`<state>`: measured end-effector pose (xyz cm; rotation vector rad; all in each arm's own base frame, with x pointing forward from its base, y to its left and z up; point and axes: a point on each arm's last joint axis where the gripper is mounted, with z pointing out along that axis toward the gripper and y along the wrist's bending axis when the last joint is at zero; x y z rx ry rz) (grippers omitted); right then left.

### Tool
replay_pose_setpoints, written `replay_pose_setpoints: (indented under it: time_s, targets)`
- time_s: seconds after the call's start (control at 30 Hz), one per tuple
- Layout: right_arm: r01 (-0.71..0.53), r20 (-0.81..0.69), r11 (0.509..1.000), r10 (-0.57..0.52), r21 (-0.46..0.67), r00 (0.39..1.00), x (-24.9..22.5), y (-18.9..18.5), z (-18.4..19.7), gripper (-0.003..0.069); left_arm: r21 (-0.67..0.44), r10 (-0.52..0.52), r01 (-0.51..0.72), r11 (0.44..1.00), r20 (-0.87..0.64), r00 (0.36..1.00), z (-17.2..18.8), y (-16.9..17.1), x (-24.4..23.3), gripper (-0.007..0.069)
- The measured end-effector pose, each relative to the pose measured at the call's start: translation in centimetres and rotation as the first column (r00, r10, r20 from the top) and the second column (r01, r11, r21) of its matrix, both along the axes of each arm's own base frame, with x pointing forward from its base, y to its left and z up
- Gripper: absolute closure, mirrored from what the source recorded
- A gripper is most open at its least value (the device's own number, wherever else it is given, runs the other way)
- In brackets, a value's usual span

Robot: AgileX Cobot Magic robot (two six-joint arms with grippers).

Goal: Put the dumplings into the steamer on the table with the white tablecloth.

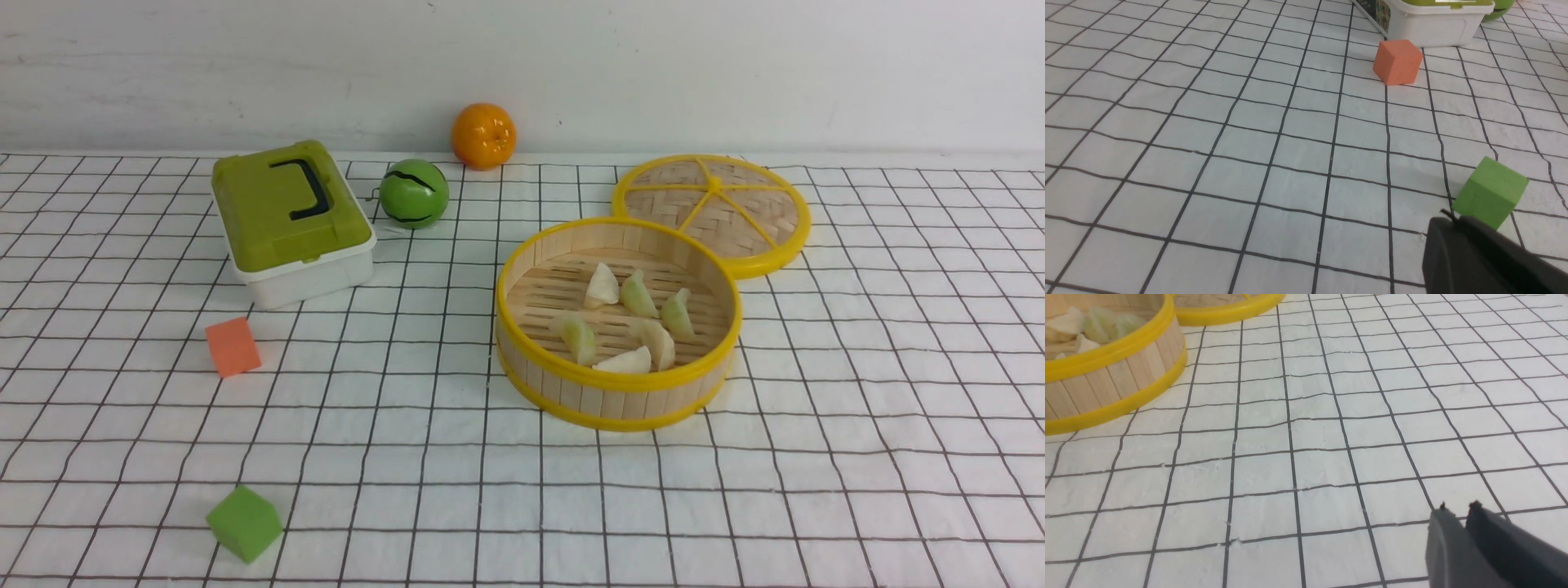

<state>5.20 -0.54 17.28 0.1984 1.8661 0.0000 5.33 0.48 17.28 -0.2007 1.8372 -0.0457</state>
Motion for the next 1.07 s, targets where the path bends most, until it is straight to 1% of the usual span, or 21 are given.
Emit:
replay_pose_setpoints:
  time_s: [1.07]
  targets:
    - [0.0, 0.0, 1.0, 0.0, 0.0, 1.0, 0.0, 0.0, 0.0, 0.0555, -0.002, 0.001, -0.001, 1.0, 0.0, 1.0, 0.0, 0.0, 0.0, 0.0622]
